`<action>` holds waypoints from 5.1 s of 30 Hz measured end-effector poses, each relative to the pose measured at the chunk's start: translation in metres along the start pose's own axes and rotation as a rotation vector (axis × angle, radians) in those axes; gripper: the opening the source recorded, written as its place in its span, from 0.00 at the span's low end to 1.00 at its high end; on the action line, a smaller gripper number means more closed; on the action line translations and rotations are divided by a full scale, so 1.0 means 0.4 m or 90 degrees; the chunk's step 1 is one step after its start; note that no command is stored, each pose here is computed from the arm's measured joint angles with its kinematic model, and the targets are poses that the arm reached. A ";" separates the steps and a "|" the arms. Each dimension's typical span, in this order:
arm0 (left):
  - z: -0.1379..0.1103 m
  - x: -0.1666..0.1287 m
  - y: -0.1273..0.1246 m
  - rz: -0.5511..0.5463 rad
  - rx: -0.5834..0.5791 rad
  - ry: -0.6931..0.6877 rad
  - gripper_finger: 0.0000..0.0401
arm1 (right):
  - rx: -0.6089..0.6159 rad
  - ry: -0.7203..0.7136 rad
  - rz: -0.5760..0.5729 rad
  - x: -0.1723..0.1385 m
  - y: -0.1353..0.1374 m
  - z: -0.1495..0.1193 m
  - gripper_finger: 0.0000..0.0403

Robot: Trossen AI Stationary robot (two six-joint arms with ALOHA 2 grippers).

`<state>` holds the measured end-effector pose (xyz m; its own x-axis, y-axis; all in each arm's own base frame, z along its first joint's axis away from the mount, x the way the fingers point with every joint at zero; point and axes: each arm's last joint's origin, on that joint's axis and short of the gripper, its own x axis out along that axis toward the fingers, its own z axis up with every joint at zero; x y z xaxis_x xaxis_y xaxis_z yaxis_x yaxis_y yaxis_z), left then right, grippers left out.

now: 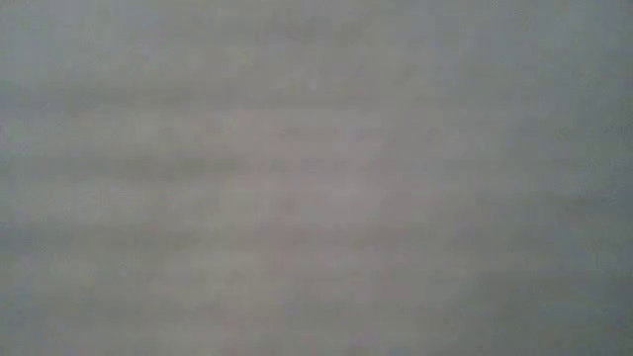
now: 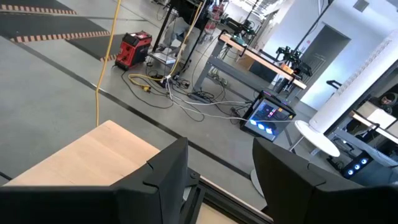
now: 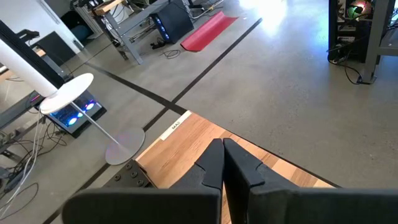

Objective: Sort clothes

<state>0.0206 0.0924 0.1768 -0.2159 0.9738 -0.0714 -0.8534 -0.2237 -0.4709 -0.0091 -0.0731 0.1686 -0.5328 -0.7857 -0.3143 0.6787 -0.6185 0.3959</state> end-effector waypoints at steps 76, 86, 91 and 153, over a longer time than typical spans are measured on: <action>0.000 0.000 0.000 0.000 0.000 0.000 0.44 | 0.088 -0.270 0.999 -0.297 0.101 0.353 0.06; 0.000 0.000 0.000 0.000 0.000 0.000 0.44 | 0.060 -0.210 1.275 -0.341 0.088 0.376 0.06; 0.000 0.000 0.000 0.000 0.000 0.000 0.44 | 0.019 -0.138 1.366 -0.365 0.103 0.410 0.06; 0.000 0.000 0.000 0.000 0.000 0.000 0.44 | -0.742 0.425 1.203 -0.480 0.585 0.256 0.05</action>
<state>0.0206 0.0924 0.1768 -0.2159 0.9738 -0.0713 -0.8534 -0.2236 -0.4709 0.2004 -0.0674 0.4099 0.8313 -0.0156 -0.5555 0.0674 0.9951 0.0729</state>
